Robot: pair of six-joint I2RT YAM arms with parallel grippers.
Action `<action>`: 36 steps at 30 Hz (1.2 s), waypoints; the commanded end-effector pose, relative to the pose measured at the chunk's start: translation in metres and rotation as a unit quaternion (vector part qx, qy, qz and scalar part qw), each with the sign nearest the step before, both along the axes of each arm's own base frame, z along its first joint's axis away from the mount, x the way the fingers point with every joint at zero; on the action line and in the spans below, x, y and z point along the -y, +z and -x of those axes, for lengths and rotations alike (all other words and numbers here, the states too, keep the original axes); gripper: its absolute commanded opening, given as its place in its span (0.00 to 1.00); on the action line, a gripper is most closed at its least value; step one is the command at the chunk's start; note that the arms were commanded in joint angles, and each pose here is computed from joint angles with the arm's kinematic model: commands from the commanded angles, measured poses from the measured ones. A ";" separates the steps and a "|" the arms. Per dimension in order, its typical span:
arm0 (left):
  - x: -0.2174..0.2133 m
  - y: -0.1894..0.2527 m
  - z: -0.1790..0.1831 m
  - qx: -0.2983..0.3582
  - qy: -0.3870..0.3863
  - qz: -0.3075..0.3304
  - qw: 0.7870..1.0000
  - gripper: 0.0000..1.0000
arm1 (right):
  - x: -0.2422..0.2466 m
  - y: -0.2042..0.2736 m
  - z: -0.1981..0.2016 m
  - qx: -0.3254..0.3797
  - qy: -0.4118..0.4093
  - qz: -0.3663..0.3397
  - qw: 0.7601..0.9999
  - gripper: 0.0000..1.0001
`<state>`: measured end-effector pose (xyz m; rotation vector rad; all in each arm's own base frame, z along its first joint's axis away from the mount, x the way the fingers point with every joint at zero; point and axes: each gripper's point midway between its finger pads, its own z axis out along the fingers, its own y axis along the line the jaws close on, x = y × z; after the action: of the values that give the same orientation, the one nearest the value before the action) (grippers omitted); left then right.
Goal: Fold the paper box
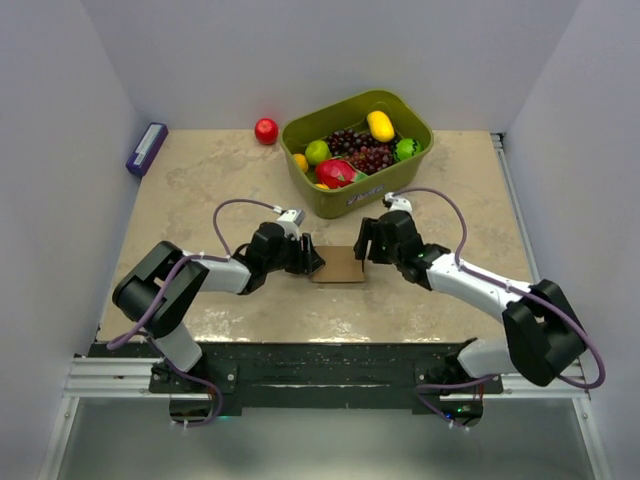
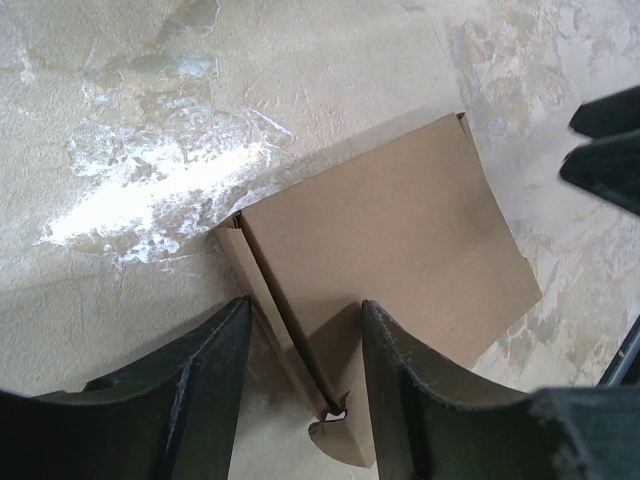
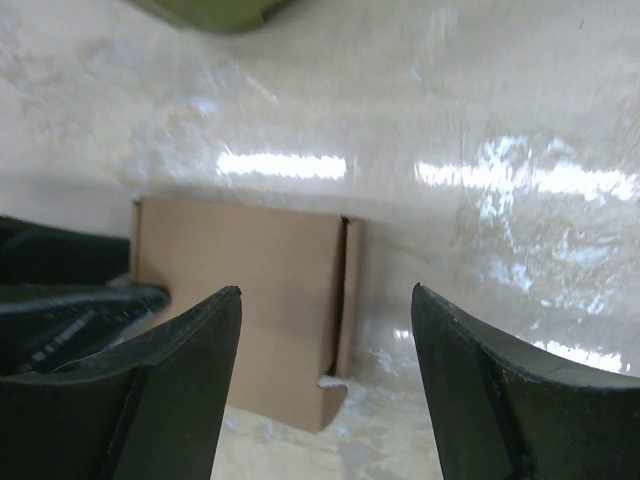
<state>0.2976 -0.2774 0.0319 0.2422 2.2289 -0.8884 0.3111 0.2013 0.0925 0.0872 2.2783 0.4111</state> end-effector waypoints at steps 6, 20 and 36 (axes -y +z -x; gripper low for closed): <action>-0.011 -0.016 0.006 -0.012 -0.006 -0.033 0.999 0.49 | -0.011 -0.034 0.019 -0.046 0.061 -0.059 0.995 0.65; -0.007 -0.024 0.013 0.005 -0.045 -0.039 0.998 0.34 | -0.005 -0.078 0.023 -0.086 0.058 -0.064 0.993 0.22; -0.008 0.014 -0.004 0.037 -0.015 -0.028 0.999 0.59 | 0.004 -0.058 0.012 -0.081 0.051 -0.030 0.995 0.37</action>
<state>0.2994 -0.2707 0.0292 0.3266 2.2052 -0.8322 0.3057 0.2092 0.0376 0.0738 2.3761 0.6365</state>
